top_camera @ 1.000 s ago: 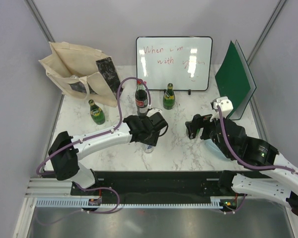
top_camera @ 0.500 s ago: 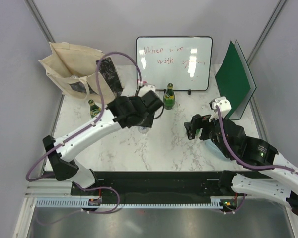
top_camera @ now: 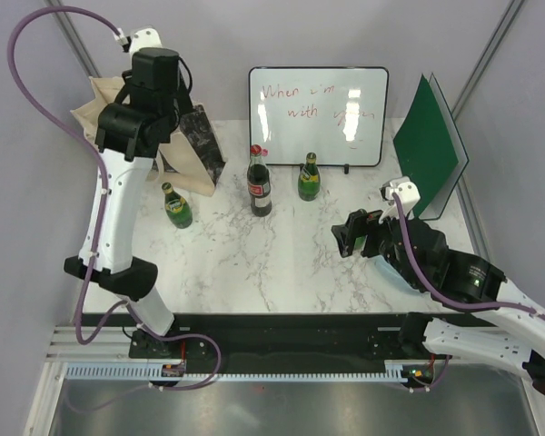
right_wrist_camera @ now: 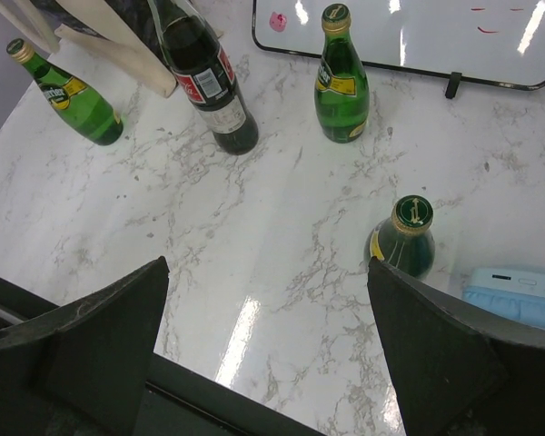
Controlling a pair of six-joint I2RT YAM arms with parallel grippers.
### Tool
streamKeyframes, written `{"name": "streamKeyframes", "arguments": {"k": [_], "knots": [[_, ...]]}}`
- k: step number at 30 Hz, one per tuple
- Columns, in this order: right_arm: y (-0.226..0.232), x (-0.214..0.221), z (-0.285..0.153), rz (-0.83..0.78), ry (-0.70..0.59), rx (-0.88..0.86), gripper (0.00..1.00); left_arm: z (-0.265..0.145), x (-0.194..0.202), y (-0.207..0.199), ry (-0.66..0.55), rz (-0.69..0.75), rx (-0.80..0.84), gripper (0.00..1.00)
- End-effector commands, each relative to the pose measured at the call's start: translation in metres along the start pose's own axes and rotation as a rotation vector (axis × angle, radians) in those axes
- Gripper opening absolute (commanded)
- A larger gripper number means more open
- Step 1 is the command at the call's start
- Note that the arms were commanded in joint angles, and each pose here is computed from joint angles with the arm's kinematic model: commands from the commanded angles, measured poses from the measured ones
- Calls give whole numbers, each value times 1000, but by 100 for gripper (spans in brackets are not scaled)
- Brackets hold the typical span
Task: Place the beverage into the canvas bag
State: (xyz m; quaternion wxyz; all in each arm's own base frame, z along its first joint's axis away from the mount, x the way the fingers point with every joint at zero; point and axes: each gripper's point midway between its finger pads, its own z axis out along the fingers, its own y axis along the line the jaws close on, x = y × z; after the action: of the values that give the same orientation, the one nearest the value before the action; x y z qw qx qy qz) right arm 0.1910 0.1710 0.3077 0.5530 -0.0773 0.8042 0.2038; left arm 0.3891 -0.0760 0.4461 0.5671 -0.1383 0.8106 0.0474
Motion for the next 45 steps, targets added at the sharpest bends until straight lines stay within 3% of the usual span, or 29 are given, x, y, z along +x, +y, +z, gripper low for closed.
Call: {"name": "streamKeyframes", "arguments": {"k": [1, 6, 10, 25, 37, 45], "knots": [[7, -2, 5, 21, -16, -18, 98, 33, -58, 32, -185, -70, -120, 2], [9, -3, 6, 13, -10, -24, 98, 66, -70, 78, -215, -206, -221, 2], [8, -2, 8, 5, -7, -12, 98, 89, -65, 89, -226, -217, -282, 2], [12, 13, 29, -55, 38, 18, 98, 182, 20, 85, -111, -123, -318, 2], [17, 21, 39, -70, 59, 18, 98, 223, 21, 120, -96, -237, -294, 2], [19, 24, 44, -69, 53, 11, 98, 250, 50, 117, -53, -255, -269, 2]]}}
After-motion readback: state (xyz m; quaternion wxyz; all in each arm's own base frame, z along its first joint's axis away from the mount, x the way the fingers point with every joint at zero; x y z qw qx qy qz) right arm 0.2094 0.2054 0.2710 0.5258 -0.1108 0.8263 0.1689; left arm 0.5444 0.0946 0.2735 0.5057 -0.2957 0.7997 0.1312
